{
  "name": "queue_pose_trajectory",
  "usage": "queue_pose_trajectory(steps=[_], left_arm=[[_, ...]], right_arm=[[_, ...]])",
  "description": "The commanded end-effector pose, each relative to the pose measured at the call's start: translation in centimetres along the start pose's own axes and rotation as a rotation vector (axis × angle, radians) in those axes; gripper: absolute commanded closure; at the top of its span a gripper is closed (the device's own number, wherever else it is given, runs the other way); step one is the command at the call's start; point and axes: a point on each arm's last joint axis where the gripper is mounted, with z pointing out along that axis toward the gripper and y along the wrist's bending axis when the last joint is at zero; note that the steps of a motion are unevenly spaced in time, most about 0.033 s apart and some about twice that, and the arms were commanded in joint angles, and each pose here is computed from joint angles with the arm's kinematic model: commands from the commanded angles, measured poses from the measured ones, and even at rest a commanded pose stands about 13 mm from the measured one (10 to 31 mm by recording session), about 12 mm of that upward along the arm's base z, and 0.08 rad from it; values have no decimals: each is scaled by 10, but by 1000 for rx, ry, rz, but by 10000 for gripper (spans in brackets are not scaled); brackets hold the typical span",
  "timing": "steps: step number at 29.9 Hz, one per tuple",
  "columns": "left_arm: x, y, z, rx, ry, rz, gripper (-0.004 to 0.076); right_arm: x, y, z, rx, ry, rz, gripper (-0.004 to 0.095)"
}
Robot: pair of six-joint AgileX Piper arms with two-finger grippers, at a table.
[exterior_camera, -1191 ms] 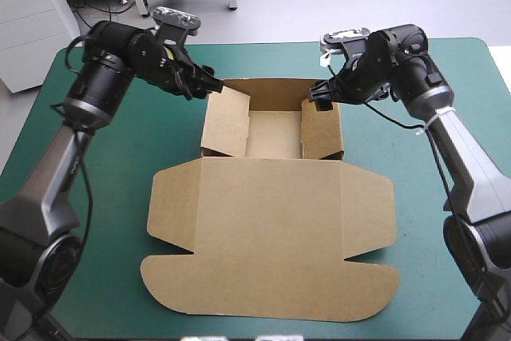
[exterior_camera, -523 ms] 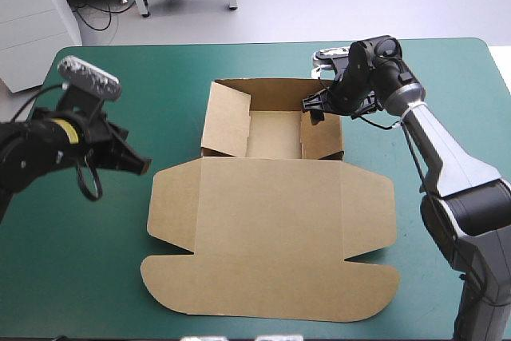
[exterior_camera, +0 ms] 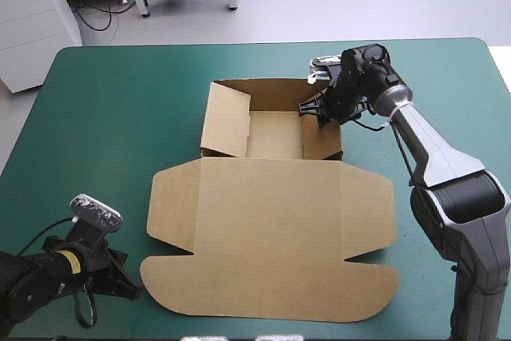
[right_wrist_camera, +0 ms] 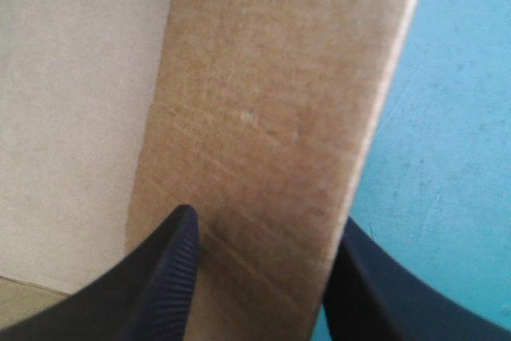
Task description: Fold the box
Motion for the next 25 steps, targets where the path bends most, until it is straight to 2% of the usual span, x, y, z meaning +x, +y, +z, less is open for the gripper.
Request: queue_pose_trajectory(steps=[1, 7, 10, 12, 13, 15, 20, 25], left_arm=[[-1, -1, -12, 6, -120, -13, 755], [3, -1, -18, -1, -160, -8, 756], [4, -1, -18, -1, -156, -8, 756], [4, -1, -18, -1, -156, -8, 756], [3, -1, -18, -1, -161, -8, 756], [3, -1, -18, -2, -167, -8, 756], [3, -1, -18, -2, -167, -8, 756], [4, 0, -18, -15, -159, -3, 756]], right_arm=[[-5, 2, -27, -14, -79, 3, 651], [-7, 0, -24, 7, -87, -10, 931], [-9, -5, -30, 53, -120, -38, 930], [-10, -12, -35, 138, -116, -101, 930], [-11, -18, -39, 196, -117, -111, 930], [-14, -32, -47, 258, -131, -99, 930], [-21, -88, -71, 235, -200, 23, 931], [-11, -161, -91, 360, -193, 150, 931]])
